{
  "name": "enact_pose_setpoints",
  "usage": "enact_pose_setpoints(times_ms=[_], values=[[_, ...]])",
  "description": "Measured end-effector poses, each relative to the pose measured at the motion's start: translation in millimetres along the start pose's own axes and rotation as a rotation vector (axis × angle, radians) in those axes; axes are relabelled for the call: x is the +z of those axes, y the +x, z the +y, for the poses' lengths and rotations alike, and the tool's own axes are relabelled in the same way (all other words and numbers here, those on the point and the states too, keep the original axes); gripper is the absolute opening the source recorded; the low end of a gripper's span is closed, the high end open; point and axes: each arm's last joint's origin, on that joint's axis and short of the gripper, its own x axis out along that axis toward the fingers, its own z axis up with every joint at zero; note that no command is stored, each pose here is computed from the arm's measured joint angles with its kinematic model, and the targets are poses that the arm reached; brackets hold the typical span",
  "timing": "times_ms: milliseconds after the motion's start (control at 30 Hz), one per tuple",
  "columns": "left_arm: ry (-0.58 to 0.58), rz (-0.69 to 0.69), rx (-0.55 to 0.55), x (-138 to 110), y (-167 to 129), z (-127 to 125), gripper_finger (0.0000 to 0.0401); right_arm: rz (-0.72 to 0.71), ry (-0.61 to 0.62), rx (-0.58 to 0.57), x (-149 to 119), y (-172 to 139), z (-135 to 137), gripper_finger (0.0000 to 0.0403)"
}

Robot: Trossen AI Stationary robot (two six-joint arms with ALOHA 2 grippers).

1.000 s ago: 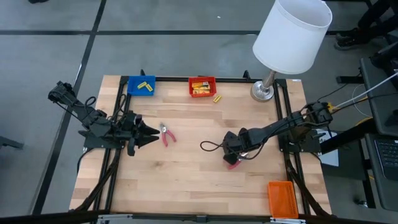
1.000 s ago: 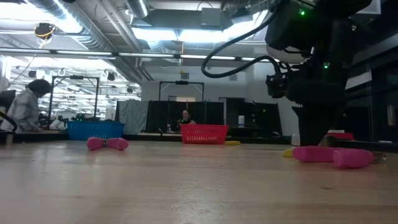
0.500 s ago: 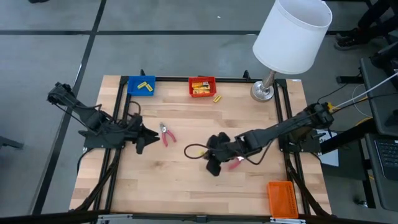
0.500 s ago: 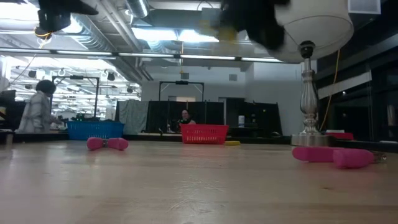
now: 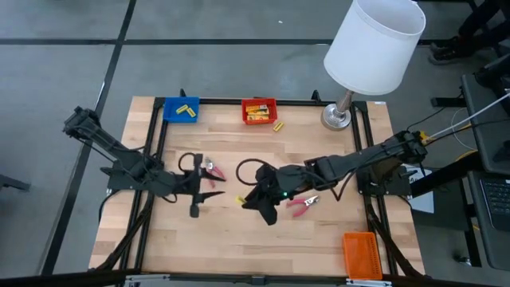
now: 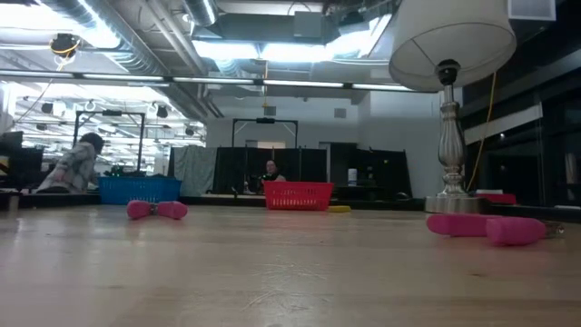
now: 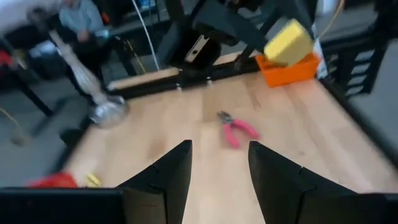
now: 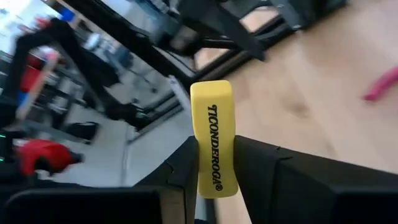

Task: Pick & Place School Supplies
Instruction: Put the yellow eraser into the blue bin

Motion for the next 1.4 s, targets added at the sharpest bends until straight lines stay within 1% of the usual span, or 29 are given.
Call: enact_pose_setpoints(times_ms=[100,167,300,400,567,833,1033,1400], values=[[0.109,-0.010,0.006,11.5,4.8,-2.0,0.0155,-0.017,0.037,0.048,2.8,-0.2,3.8,0.0087],[0.152,-0.020,0.002,20.1,7.3,-2.8,0.0155,-0.018,0.049,0.051,3.1,-0.2,4.0,0.0087],[0.198,-0.056,0.003,39.4,7.7,-3.0,0.0155,-0.022,0.067,0.046,3.3,0.7,3.1,0.0087],[0.213,-0.077,-0.027,47.6,8.5,-4.4,0.0155,-0.021,0.069,0.037,2.5,2.4,1.9,0.0087],[0.220,-0.045,-0.084,43.4,10.5,-6.8,0.0155,-0.018,0.071,0.021,0.4,6.5,-0.4,0.0087],[0.209,-0.042,-0.102,42.8,8.3,-9.6,0.0155,-0.030,0.071,0.024,-0.1,9.6,-0.6,0.0087],[0.198,0.002,-0.116,37.8,8.3,-11.8,0.0155,-0.056,0.067,0.036,1.1,9.5,1.8,0.0087],[0.168,-0.015,-0.102,40.0,7.8,-11.0,0.0155,-0.046,0.057,0.038,0.0,9.6,2.1,0.0087]])
